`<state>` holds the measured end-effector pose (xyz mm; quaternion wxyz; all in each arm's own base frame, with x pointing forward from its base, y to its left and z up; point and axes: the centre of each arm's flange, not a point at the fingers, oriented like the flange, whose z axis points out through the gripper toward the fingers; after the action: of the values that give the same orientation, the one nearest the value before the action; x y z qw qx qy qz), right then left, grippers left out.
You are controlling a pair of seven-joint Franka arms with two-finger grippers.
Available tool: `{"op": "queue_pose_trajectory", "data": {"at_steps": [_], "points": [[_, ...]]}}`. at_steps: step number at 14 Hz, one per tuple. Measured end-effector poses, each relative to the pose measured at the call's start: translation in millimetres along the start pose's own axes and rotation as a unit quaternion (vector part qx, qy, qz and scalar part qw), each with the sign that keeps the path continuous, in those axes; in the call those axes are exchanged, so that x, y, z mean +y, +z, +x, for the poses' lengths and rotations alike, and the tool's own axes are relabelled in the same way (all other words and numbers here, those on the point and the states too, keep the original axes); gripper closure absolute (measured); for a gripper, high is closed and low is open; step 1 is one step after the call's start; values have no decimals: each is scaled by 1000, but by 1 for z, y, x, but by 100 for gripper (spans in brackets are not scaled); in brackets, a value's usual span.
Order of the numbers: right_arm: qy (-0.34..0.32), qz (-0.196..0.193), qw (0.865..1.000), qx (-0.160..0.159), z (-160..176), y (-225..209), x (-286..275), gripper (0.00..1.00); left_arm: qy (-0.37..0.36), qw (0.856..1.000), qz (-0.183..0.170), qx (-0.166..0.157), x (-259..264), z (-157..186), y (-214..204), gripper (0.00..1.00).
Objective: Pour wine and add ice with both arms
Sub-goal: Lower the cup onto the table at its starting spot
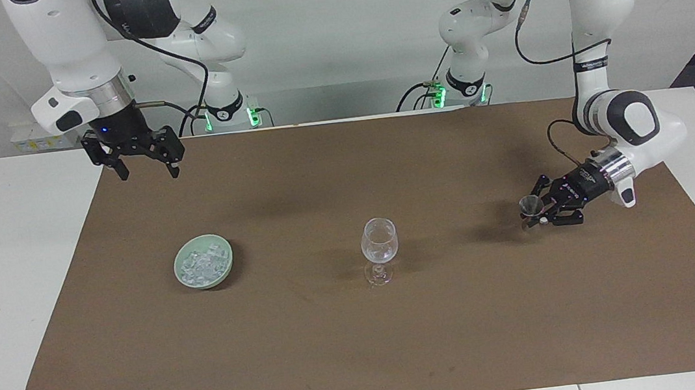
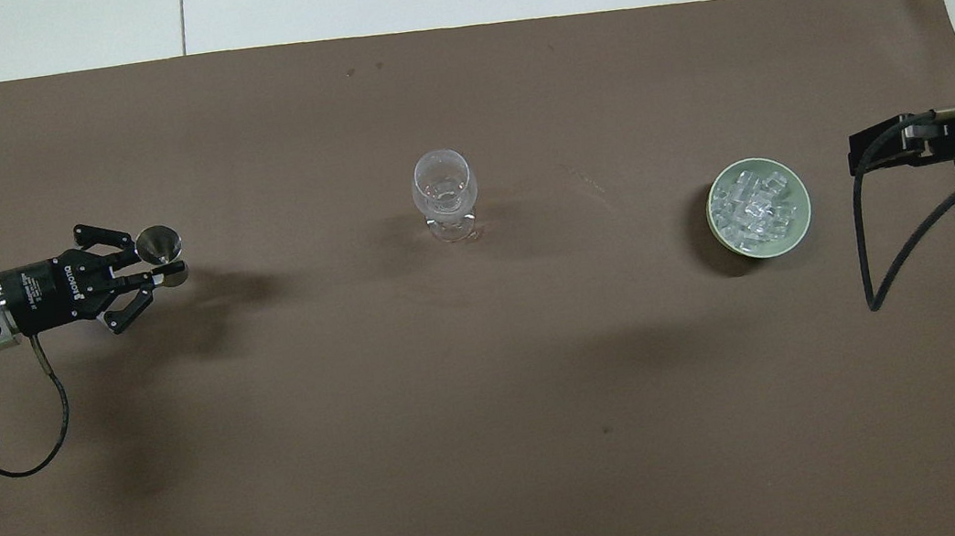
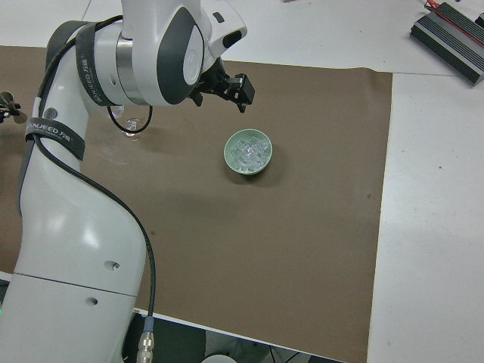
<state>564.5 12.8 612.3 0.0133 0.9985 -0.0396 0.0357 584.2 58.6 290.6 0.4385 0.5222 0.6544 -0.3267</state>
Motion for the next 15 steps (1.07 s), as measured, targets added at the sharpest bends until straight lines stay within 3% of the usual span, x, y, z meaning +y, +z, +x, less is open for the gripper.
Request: {"op": "queue_pose_trajectory", "data": {"at_steps": [3, 10, 15], "points": [[0, 0, 1000, 0, 0, 0, 0, 0, -5, 1000, -10, -8, 0, 27, -10, 78], [0, 0, 1000, 0, 0, 0, 0, 0, -43, 996, -59, -56, -1, 39, -12, 78], [0, 0, 1000, 0, 0, 0, 0, 0, -53, 994, -69, -70, -9, 66, -19, 78]]}}
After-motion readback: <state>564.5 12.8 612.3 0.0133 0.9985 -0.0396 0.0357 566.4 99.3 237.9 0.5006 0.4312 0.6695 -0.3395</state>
